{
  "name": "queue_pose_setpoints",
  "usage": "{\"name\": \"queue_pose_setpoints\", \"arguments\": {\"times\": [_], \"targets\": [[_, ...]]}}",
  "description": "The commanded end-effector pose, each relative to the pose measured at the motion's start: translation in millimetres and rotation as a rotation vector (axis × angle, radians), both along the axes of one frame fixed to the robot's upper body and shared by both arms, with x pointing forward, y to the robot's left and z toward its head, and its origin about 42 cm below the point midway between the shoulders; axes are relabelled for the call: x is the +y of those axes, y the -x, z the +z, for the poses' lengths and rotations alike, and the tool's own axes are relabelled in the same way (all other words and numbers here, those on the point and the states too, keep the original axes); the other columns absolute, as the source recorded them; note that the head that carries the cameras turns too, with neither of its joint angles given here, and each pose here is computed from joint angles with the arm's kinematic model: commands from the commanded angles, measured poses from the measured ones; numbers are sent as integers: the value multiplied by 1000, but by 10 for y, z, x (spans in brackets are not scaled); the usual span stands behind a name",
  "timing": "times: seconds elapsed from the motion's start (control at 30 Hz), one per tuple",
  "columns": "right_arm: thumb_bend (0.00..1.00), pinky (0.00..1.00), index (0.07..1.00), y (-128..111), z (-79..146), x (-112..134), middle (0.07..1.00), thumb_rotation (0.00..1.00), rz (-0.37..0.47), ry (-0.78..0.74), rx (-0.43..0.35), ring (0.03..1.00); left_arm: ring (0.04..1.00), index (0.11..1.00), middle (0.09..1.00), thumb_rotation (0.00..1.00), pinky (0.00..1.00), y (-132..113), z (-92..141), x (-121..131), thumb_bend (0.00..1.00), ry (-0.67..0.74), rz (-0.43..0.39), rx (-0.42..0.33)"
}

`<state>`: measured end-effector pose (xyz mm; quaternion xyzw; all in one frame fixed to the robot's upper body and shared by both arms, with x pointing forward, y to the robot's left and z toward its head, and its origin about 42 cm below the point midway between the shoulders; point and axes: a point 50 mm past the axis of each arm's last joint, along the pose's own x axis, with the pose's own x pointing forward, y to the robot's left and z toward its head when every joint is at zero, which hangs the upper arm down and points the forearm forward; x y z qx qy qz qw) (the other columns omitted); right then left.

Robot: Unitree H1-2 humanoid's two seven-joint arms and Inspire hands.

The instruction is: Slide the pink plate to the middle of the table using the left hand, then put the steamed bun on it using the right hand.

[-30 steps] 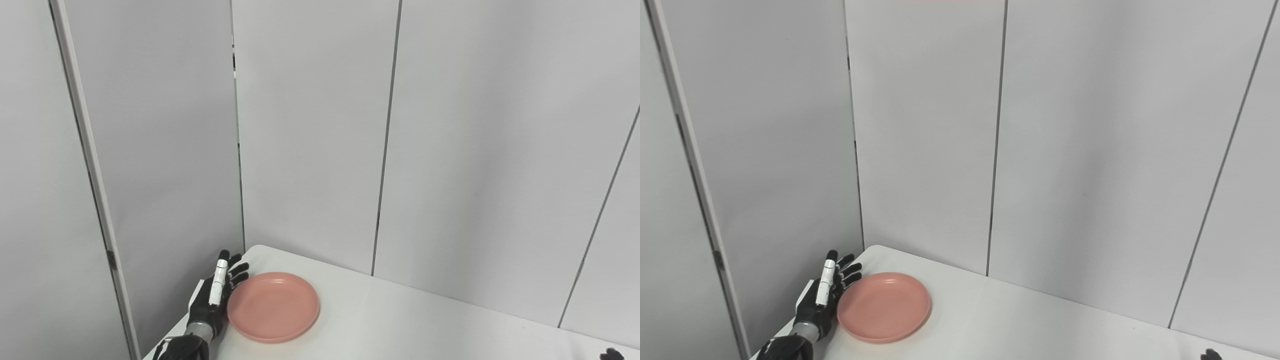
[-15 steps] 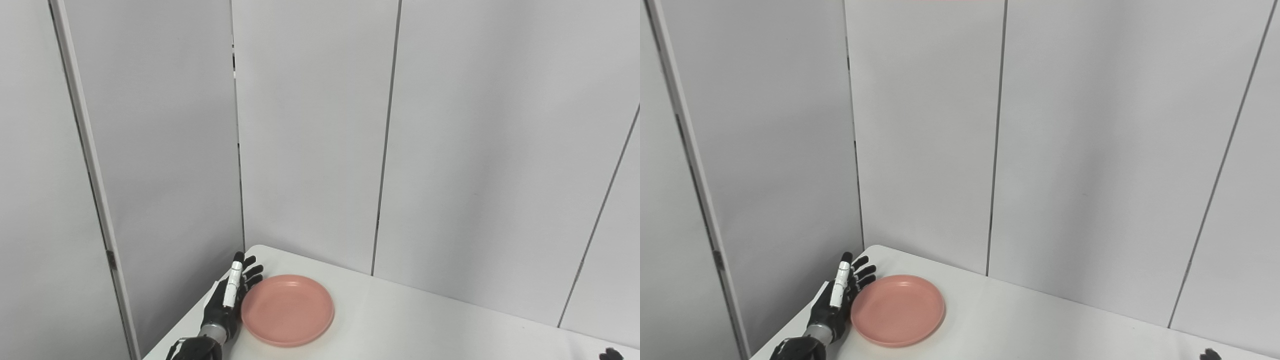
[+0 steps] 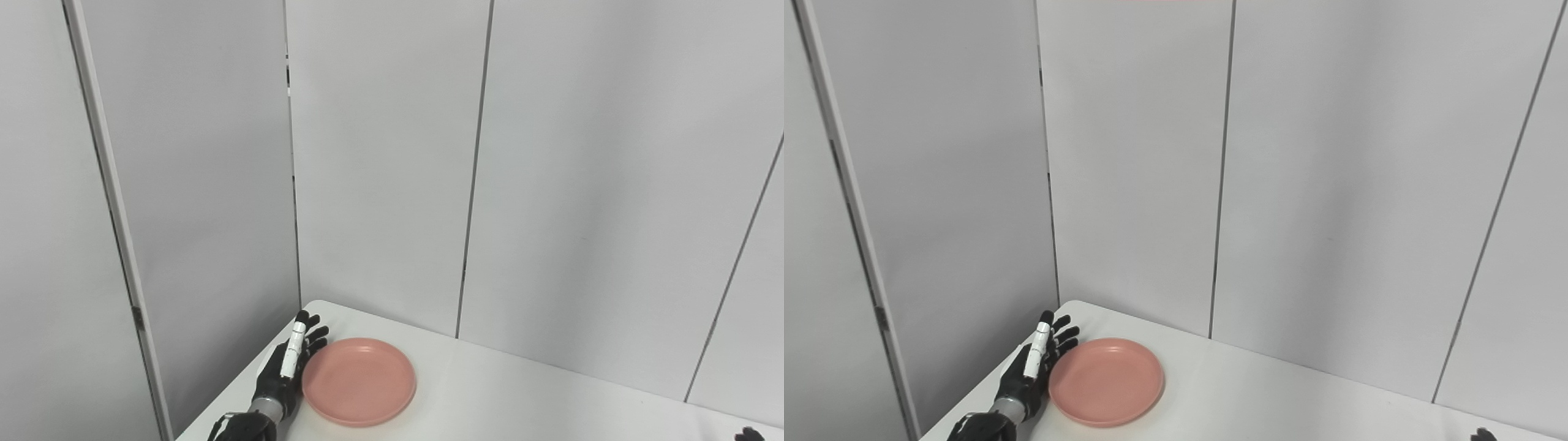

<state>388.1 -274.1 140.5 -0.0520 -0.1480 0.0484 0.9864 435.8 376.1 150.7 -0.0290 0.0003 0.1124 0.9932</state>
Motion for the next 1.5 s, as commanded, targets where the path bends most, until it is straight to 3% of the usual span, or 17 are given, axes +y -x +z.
{"name": "queue_pose_setpoints", "arguments": {"times": [0.0, 0.13, 0.5, 1.13, 1.47], "targets": [[51, 1000, 1000, 181, -300, -42, 1000, 1000, -18, -9, 87, 1000, 908, 887, 883, 1000, 936, -169, 280, -91, 862, -22, -41, -70], [47, 1000, 1000, 178, -296, -41, 1000, 1000, -24, 3, 84, 1000, 920, 896, 894, 1000, 974, -182, 268, -133, 866, -20, -59, -64], [39, 1000, 1000, 182, -279, -13, 1000, 1000, -20, -2, 79, 1000, 920, 893, 895, 1000, 950, -240, 226, -290, 867, -29, -87, -61], [50, 1000, 1000, 176, -289, 20, 1000, 1000, -21, -13, 83, 1000, 929, 911, 908, 1000, 971, -355, 19, -798, 880, -45, -204, -58], [47, 1000, 1000, 183, -264, 24, 1000, 1000, -17, 3, 71, 1000, 930, 914, 914, 1000, 912, -377, -93, -1142, 865, 83, -244, -84]]}}
